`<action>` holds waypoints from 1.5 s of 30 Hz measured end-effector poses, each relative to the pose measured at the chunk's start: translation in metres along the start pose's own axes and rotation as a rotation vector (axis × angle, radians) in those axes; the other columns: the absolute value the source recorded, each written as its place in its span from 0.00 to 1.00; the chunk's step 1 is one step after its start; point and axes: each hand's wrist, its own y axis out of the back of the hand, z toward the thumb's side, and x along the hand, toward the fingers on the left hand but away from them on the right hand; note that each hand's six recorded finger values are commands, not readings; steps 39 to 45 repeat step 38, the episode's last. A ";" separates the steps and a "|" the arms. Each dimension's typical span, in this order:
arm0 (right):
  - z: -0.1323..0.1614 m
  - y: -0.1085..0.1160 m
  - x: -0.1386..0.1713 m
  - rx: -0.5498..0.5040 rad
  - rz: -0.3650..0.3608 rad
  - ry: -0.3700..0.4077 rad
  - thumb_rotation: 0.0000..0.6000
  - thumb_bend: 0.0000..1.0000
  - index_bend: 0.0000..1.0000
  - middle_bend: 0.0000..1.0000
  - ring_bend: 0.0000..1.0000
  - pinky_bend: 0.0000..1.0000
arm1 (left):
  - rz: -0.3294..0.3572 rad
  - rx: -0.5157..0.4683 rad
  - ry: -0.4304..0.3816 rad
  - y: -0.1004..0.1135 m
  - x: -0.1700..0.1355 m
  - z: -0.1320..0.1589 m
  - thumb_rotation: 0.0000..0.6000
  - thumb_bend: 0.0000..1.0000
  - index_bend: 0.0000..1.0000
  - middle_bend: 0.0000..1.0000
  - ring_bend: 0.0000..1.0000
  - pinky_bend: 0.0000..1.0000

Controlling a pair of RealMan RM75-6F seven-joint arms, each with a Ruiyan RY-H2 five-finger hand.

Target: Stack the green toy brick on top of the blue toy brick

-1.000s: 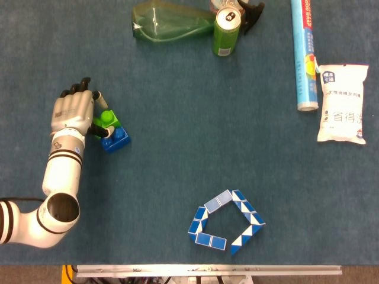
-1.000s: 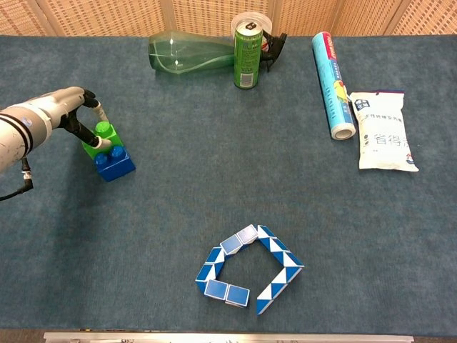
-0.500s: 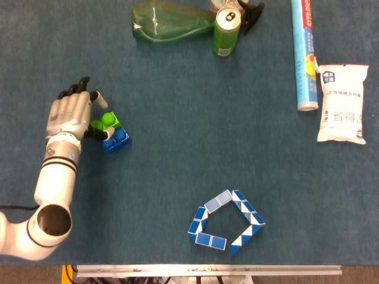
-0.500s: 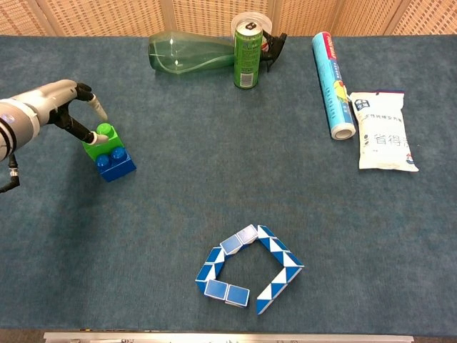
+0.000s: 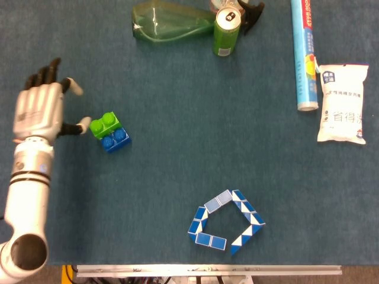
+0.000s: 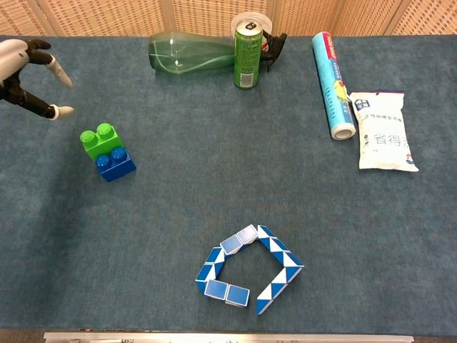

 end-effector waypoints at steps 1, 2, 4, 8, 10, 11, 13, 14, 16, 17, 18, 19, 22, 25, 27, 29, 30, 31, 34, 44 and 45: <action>0.001 0.000 0.000 0.003 0.001 0.001 1.00 0.24 0.43 0.43 0.33 0.41 | 0.020 0.019 0.003 0.003 -0.003 -0.005 1.00 0.23 0.36 0.02 0.00 0.07; 0.001 -0.001 0.000 0.005 0.001 0.002 1.00 0.24 0.43 0.43 0.33 0.41 | 0.033 0.037 0.007 0.005 -0.005 -0.010 1.00 0.23 0.36 0.03 0.00 0.07; 0.002 -0.001 0.001 0.010 0.001 0.004 1.00 0.24 0.43 0.43 0.33 0.41 | 0.062 0.082 0.020 0.009 -0.010 -0.021 1.00 0.23 0.36 0.03 0.00 0.07; 0.004 -0.003 0.001 0.021 -0.001 0.006 1.00 0.24 0.43 0.43 0.33 0.41 | 0.121 0.139 0.043 0.015 -0.015 -0.042 1.00 0.23 0.36 0.03 0.00 0.07; 0.004 -0.004 0.001 0.027 -0.002 0.005 1.00 0.24 0.43 0.43 0.33 0.41 | 0.150 0.163 0.041 0.018 -0.016 -0.051 1.00 0.23 0.36 0.03 0.00 0.07; 0.004 -0.004 0.001 0.031 -0.002 0.004 1.00 0.24 0.43 0.43 0.33 0.41 | 0.160 0.176 0.037 0.019 -0.017 -0.055 1.00 0.23 0.36 0.03 0.00 0.07; 0.006 -0.005 0.002 0.039 -0.004 0.005 1.00 0.24 0.43 0.43 0.33 0.41 | 0.176 0.209 0.019 0.020 -0.018 -0.062 1.00 0.23 0.36 0.03 0.00 0.07; 0.007 -0.006 0.002 0.042 -0.005 0.006 1.00 0.24 0.43 0.43 0.33 0.41 | 0.179 0.221 0.009 0.020 -0.019 -0.065 1.00 0.23 0.36 0.03 0.00 0.07; 0.009 -0.007 0.003 0.049 -0.006 0.011 1.00 0.24 0.43 0.43 0.33 0.41 | 0.185 0.231 -0.019 0.019 -0.020 -0.071 1.00 0.23 0.36 0.03 0.00 0.07; 0.010 -0.008 0.003 0.053 -0.007 0.013 1.00 0.24 0.43 0.43 0.33 0.41 | 0.187 0.230 -0.032 0.019 -0.021 -0.074 1.00 0.23 0.36 0.03 0.00 0.07; 0.011 -0.008 0.003 0.057 -0.008 0.014 1.00 0.24 0.43 0.43 0.33 0.41 | 0.188 0.228 -0.046 0.019 -0.021 -0.076 1.00 0.23 0.36 0.03 0.00 0.07; 0.011 -0.009 0.004 0.063 -0.009 0.016 1.00 0.24 0.43 0.43 0.33 0.41 | 0.189 0.226 -0.064 0.019 -0.022 -0.080 1.00 0.23 0.35 0.03 0.00 0.07; 0.014 -0.012 0.005 0.080 -0.010 0.018 1.00 0.24 0.43 0.43 0.33 0.41 | 0.194 0.232 -0.115 0.017 -0.024 -0.089 1.00 0.23 0.35 0.03 0.00 0.07; 0.016 -0.014 0.005 0.096 -0.011 0.020 1.00 0.24 0.43 0.43 0.33 0.41 | 0.208 0.266 -0.169 0.015 -0.027 -0.097 1.00 0.23 0.36 0.03 0.00 0.07; 0.018 -0.015 0.006 0.103 -0.013 0.021 1.00 0.24 0.43 0.43 0.33 0.41 | 0.224 0.297 -0.198 0.012 -0.029 -0.103 1.00 0.23 0.37 0.03 0.00 0.07; 0.019 -0.016 0.007 0.111 -0.016 0.023 1.00 0.24 0.43 0.43 0.33 0.41 | 0.244 0.329 -0.224 0.008 -0.032 -0.111 1.00 0.23 0.37 0.03 0.00 0.07; 0.020 -0.017 0.007 0.115 -0.017 0.023 1.00 0.24 0.43 0.43 0.33 0.41 | 0.252 0.340 -0.230 0.006 -0.033 -0.114 1.00 0.23 0.38 0.04 0.00 0.07; 0.020 -0.017 0.007 0.118 -0.019 0.024 1.00 0.24 0.43 0.43 0.33 0.41 | 0.261 0.352 -0.234 0.003 -0.035 -0.120 1.00 0.23 0.38 0.04 0.00 0.07; 0.021 -0.017 0.008 0.124 -0.025 0.021 1.00 0.24 0.43 0.43 0.33 0.41 | 0.279 0.362 -0.219 -0.005 -0.042 -0.135 1.00 0.23 0.38 0.04 0.00 0.07; 0.018 -0.017 0.008 0.128 -0.029 0.006 1.00 0.24 0.43 0.43 0.33 0.41 | 0.299 0.345 -0.187 -0.009 -0.050 -0.153 1.00 0.23 0.38 0.05 0.00 0.07; 0.018 -0.017 0.008 0.128 -0.029 0.006 1.00 0.24 0.43 0.43 0.33 0.41 | 0.299 0.345 -0.187 -0.009 -0.050 -0.153 1.00 0.23 0.38 0.05 0.00 0.07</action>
